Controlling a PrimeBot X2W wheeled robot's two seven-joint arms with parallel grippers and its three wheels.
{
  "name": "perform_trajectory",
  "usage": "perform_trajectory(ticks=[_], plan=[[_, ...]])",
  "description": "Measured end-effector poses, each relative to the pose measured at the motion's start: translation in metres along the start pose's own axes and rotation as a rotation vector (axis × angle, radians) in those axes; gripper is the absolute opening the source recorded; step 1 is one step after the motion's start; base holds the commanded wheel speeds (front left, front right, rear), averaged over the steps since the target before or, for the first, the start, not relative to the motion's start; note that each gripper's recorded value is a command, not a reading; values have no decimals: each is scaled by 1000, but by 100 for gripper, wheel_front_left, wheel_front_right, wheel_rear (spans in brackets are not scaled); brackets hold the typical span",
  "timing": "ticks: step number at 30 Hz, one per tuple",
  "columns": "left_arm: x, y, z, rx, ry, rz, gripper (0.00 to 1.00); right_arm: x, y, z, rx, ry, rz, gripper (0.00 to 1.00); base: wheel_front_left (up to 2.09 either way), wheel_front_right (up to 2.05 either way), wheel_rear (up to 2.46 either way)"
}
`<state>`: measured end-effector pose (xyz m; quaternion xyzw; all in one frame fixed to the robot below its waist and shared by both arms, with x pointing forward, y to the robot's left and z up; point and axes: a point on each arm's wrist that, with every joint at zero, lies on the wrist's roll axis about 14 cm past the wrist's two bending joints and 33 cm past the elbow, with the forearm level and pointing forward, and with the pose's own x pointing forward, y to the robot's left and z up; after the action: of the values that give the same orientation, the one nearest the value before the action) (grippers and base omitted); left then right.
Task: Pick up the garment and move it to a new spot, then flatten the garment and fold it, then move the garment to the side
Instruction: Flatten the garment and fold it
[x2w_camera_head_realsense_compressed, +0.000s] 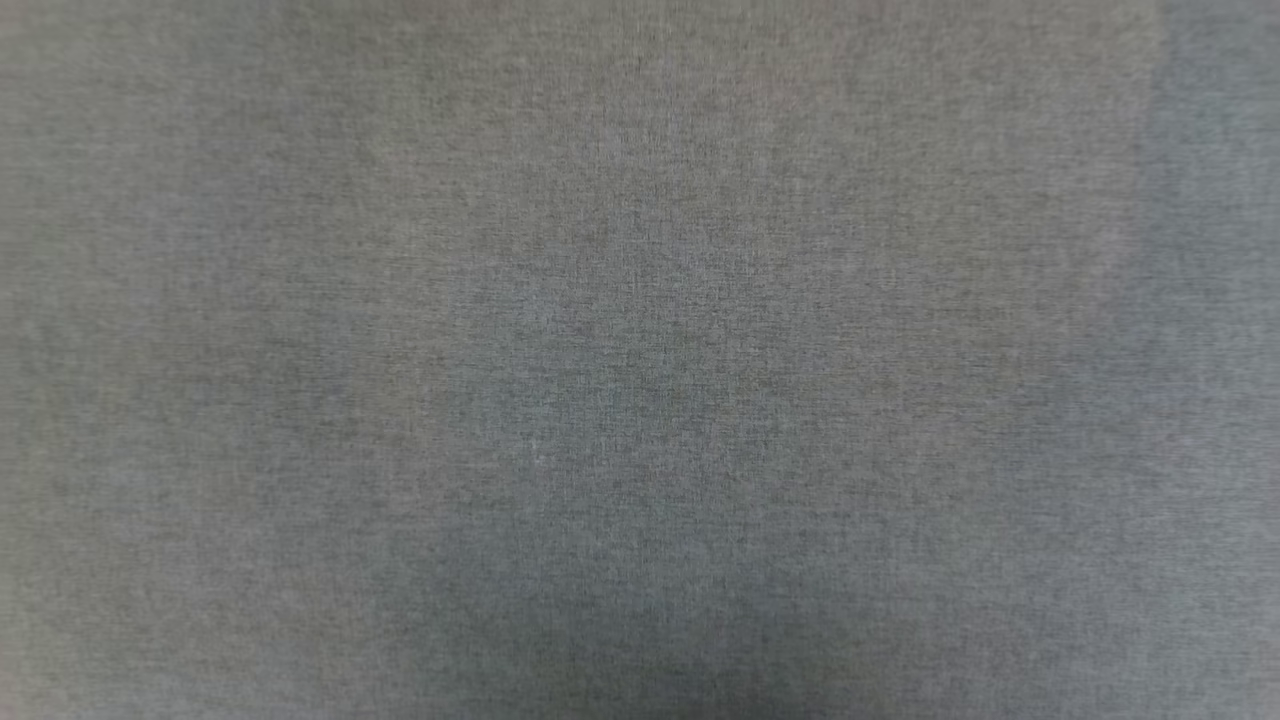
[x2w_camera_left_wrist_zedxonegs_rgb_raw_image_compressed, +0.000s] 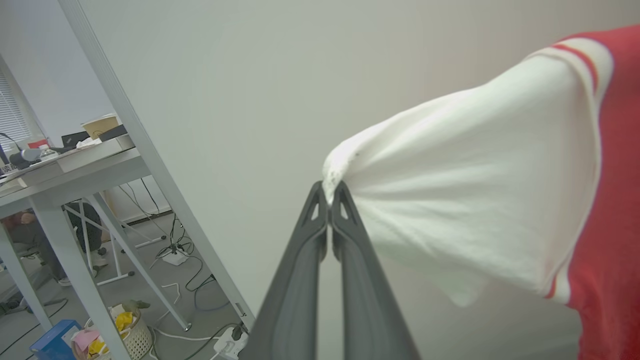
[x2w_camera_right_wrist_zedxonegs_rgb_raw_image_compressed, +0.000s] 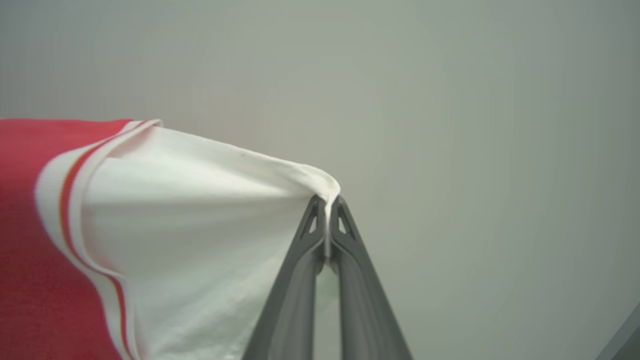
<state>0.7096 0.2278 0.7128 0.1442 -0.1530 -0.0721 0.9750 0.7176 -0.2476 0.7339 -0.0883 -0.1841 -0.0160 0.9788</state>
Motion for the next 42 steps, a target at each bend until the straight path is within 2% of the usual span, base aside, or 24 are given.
perform_trajectory(ticks=[4, 10, 17, 23, 28, 31, 42], plan=[[11, -6, -25, -26, -17, 9, 0, 6, 4, -38, 22, 38, -17, 0, 0, 0, 0], [3, -43, -69, -58, 39, -54, 0, -2, 24, -85, 46, 111, 10, 0, 0, 0, 0], [-32, -70, -109, -100, 123, -108, 0, -39, 36, -128, 65, 217, 41, 0, 0, 0, 0], [-87, -86, -144, -201, 236, -120, 0, -88, 37, -161, 106, 343, 50, 0, 0, 0, 0], [-137, -94, -158, -263, 326, -123, 0, -134, 36, -176, 130, 450, 65, 0, 0, 0, 0], [-168, -101, -163, -318, 380, -120, 0, -163, 34, -180, 104, 521, 93, 0, 0, 0, 0], [-285, -125, -168, -390, 579, -132, 0, -253, 20, -165, 166, 671, 141, 0, 0, 0, 0]])
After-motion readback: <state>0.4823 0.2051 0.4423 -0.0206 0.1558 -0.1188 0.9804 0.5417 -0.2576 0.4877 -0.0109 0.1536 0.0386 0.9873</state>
